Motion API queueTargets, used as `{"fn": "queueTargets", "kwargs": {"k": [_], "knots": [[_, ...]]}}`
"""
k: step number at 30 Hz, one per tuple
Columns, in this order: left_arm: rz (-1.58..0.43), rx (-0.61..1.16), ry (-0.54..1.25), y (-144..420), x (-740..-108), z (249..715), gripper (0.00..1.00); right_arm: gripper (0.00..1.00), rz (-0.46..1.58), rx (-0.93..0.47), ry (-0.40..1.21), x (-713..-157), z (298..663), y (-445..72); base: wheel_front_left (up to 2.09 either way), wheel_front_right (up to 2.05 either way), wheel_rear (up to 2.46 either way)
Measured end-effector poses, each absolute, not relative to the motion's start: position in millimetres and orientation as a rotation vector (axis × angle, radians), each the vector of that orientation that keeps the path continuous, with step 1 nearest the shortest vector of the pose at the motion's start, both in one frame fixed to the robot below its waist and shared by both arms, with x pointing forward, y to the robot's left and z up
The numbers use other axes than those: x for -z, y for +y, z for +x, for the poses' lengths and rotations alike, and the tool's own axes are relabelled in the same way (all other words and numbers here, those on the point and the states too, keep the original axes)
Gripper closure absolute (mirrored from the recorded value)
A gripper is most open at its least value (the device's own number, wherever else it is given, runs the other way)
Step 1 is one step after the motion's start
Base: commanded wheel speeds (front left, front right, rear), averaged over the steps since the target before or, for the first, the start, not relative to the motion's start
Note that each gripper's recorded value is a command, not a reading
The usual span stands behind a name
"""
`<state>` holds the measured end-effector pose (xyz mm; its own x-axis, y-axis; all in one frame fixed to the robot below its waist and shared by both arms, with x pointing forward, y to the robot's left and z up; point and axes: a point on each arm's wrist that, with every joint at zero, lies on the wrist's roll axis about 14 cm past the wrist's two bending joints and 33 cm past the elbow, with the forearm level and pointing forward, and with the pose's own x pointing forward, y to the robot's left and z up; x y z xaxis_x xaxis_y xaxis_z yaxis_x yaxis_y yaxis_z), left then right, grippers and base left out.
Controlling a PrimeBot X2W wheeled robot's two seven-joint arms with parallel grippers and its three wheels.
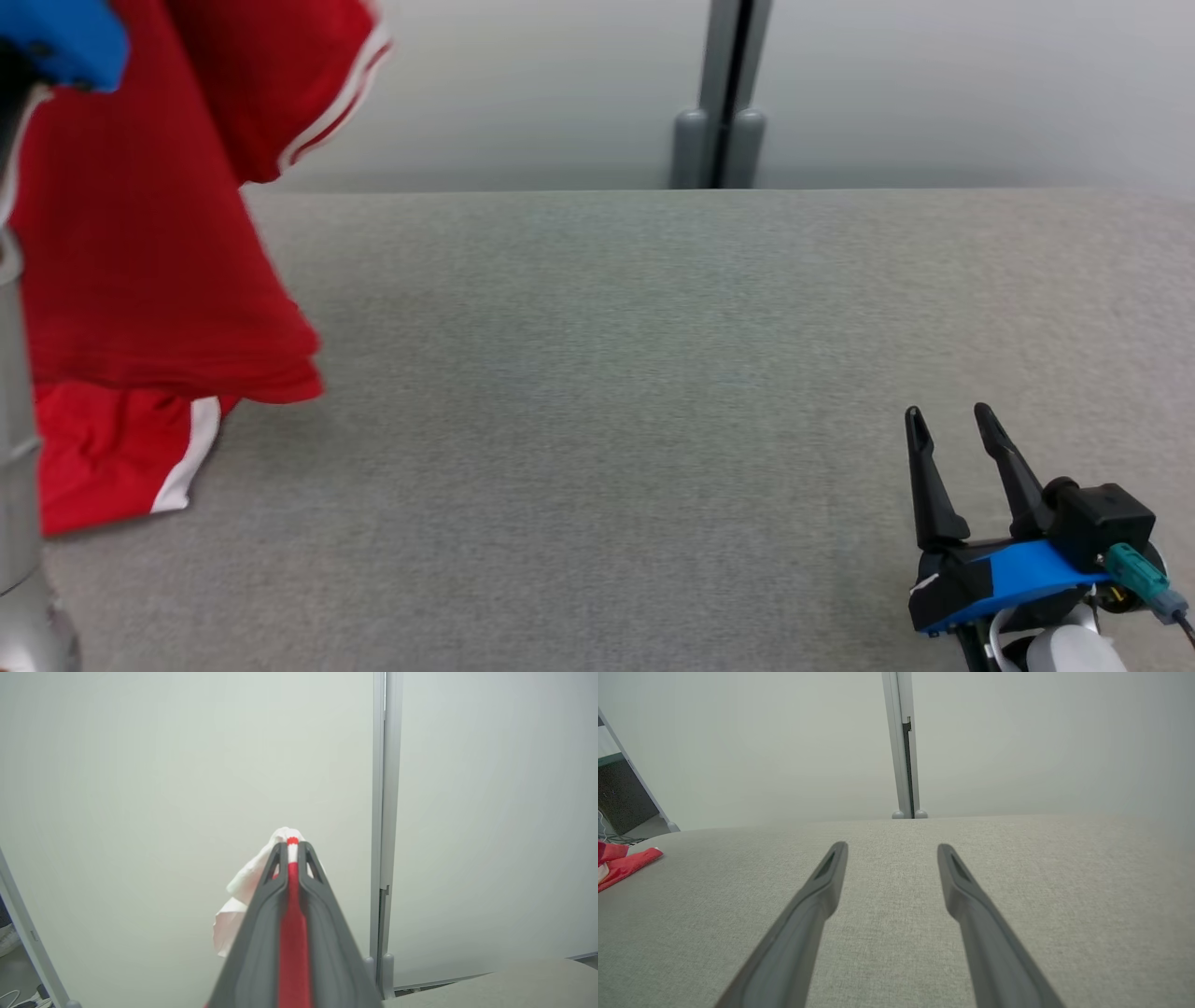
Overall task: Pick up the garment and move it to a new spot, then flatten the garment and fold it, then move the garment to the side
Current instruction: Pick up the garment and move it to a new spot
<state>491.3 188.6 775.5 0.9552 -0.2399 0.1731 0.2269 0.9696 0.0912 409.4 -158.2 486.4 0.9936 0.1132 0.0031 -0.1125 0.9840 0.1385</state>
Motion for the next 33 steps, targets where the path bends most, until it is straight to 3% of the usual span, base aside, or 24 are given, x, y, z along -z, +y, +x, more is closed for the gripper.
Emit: {"fn": "queueTargets", "kwargs": {"k": [5, 11, 18, 23, 24, 25, 26, 29, 33], "knots": [[0.03, 0.434, -0.258, 110.5, -799.9, 493.5, 1.0, 0.0, 0.142, -0.049, 0.0, -487.6, 394.2, -181.0, 0.0, 0.0, 0.0], [-0.02, 0.605, -0.221, 42.2, -782.1, 499.7, 1.0, 0.0, 0.141, 0.029, -0.006, -489.4, 377.0, -207.6, 0.0, 0.0, 0.0], [-0.11, 0.736, 0.035, -19.0, -667.6, 493.1, 1.0, 0.0, 0.146, 0.083, -0.003, -488.3, 362.6, -224.1, 0.0, 0.0, 0.0], [-0.127, 0.718, 0.222, -35.1, -558.8, 471.2, 1.0, 0.0, 0.152, 0.094, -0.005, -488.7, 359.2, -227.2, 0.0, 0.0, 0.0], [-0.122, 0.712, 0.26, -37.3, -537.1, 463.9, 0.69, 0.0, 0.154, 0.094, -0.004, -488.5, 359.0, -227.3, 0.0, 0.0, 0.0], [-0.108, 0.709, 0.292, -38.2, -516.3, 455.6, 0.16, 0.0, 0.155, 0.095, -0.003, -488.2, 358.8, -227.4, 0.0, 0.0, 0.0], [-0.105, 0.702, 0.337, -38.1, -493.8, 446.2, 0.0, 0.0, 0.156, 0.094, -0.004, -488.7, 359.1, -227.2, 0.0, 0.0, 0.0], [-0.085, 0.693, 0.444, -36.8, -444.0, 418.6, 0.0, 0.0, 0.157, 0.092, -0.006, -489.3, 360.8, -226.8, 0.0, 0.0, 0.0], [-0.132, 0.662, 0.403, -31.3, -441.3, 410.9, 0.0, 0.0, 0.158, 0.081, -0.016, -492.3, 365.7, -223.7, 0.0, 0.0, 0.0]]}}
